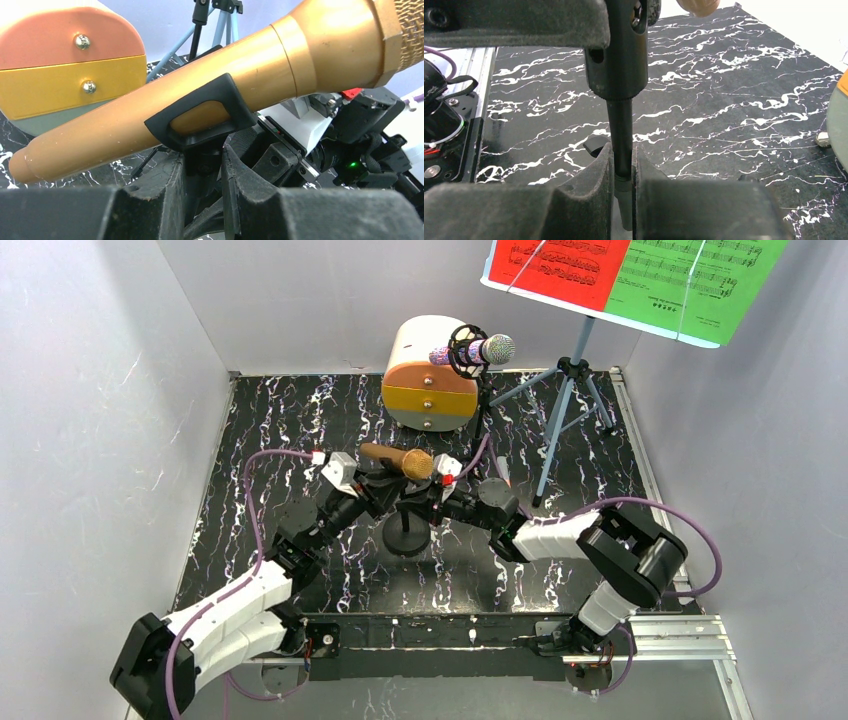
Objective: Pack up the instrument practice props
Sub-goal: Close the microphone stand with the microphone at the center of the board.
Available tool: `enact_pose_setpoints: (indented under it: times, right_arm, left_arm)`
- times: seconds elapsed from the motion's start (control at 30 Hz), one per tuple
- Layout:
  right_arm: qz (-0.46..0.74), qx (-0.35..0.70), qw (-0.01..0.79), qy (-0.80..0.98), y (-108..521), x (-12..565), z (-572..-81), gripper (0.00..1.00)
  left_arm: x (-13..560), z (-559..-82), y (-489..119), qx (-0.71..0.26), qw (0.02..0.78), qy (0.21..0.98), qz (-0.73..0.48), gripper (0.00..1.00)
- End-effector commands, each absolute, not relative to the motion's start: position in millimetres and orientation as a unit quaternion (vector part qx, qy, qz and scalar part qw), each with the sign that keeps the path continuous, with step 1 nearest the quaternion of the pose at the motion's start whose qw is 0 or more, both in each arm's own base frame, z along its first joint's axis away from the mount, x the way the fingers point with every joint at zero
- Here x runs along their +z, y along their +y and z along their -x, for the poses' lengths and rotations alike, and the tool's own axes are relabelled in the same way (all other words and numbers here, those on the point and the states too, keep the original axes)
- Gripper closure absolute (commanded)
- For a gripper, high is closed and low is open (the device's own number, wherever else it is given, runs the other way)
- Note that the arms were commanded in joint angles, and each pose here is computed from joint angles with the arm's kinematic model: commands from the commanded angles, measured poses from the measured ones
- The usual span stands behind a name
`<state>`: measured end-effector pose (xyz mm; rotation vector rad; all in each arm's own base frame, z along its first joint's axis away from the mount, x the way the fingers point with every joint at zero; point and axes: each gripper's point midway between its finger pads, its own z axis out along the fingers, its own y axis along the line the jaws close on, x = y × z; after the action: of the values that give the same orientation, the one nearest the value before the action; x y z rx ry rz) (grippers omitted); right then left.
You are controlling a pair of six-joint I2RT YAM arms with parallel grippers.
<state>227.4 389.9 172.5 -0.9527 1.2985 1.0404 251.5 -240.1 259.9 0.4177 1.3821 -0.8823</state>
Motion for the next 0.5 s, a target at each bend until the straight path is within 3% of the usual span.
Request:
enact_pose_setpoints:
  times: [0.0,0.13,0.47]
  right_arm:
    - [0.416,0.464,0.522,0.582,391,168,-207,0.75]
    - [0.406,0.461,0.528,0.587,382,182,-204,0.51]
    - [0.385,0.448,0.509,0.626,342,192,-182,0.19]
  left_arm:
    - [239,-246,-240,-0.352,0.671,0.613,-0.225,1.0]
    - [226,-245,-239,-0.333,0.672,0.62,-0.231,1.0]
    - [193,-245,-225,-0.302,0.678,0.635,-0.214,1.0]
